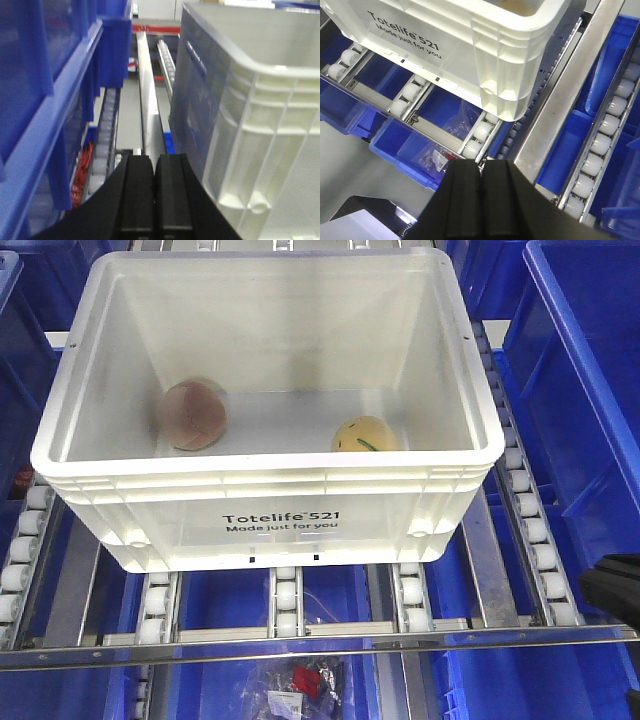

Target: Place moving items into box and shelve

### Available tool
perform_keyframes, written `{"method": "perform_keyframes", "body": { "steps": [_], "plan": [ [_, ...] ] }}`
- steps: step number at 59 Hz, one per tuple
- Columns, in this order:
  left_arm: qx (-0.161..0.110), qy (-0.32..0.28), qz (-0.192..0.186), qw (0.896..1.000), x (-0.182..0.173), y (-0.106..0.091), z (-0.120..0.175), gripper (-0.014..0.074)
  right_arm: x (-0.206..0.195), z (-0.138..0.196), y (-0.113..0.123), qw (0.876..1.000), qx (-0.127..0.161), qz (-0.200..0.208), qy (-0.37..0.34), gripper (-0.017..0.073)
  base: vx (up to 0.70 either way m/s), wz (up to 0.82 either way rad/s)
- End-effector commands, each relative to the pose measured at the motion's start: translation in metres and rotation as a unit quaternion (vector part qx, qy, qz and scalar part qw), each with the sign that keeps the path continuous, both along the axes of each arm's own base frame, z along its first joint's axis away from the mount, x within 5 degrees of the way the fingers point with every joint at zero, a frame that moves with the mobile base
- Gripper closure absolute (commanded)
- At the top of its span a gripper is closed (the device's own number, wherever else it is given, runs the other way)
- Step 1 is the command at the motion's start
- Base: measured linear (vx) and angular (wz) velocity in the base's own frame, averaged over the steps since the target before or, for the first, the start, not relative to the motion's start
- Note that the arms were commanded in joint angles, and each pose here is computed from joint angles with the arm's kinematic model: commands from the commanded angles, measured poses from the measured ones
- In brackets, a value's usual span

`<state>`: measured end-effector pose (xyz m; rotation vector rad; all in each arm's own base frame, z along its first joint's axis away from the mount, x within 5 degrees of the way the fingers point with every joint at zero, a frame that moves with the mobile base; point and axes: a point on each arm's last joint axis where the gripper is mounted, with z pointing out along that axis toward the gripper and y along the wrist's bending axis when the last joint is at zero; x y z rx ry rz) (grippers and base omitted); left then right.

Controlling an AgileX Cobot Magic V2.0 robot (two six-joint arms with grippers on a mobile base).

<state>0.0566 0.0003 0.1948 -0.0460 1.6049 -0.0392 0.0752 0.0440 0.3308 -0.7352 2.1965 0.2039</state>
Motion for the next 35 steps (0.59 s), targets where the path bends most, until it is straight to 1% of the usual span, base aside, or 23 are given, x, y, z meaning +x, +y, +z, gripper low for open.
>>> {"method": "perform_keyframes", "body": {
  "steps": [1, 4, 7, 9, 29, 34, 35],
  "plan": [
    [-0.008, -0.041, 0.002, 0.999, 0.0, 0.0001, -0.0003, 0.0543, 0.0032, 0.0122, 0.0016, 0.999, 0.019, 0.001, -0.038, 0.0575, 0.0, 0.0],
    [-0.008, -0.042, 0.002, 0.999, -0.0001, 0.0001, 0.0, 0.0561, 0.0032, 0.0122, 0.0016, 0.999, 0.019, 0.001, -0.038, 0.0575, 0.0, 0.0],
    [-0.008, -0.042, 0.002, 0.999, -0.0001, 0.0001, 0.0, 0.0605, 0.0032, 0.0122, 0.0016, 0.999, 0.019, 0.001, -0.038, 0.0575, 0.0, 0.0],
    [-0.008, -0.042, 0.002, 0.999, -0.0001, 0.0001, 0.0, 0.0619, 0.0032, 0.0122, 0.0016, 0.999, 0.019, 0.001, -0.038, 0.0575, 0.0, 0.0],
    [-0.008, -0.042, 0.001, 0.999, -0.0001, 0.0, 0.0, 0.0617, 0.0032, 0.0122, 0.0016, 0.999, 0.019, 0.001, -0.038, 0.0575, 0.0, 0.0],
    [0.0, -0.042, 0.001, 0.999, -0.0001, 0.0, 0.0, 0.0617, 0.0032, 0.0122, 0.0016, 0.999, 0.019, 0.001, -0.038, 0.0575, 0.0, 0.0],
    [0.007, -0.042, 0.001, 0.999, -0.0001, 0.0, 0.0, 0.0617, 0.0032, 0.0122, 0.0016, 0.999, 0.019, 0.001, -0.038, 0.0575, 0.0, 0.0]
  ]
}}
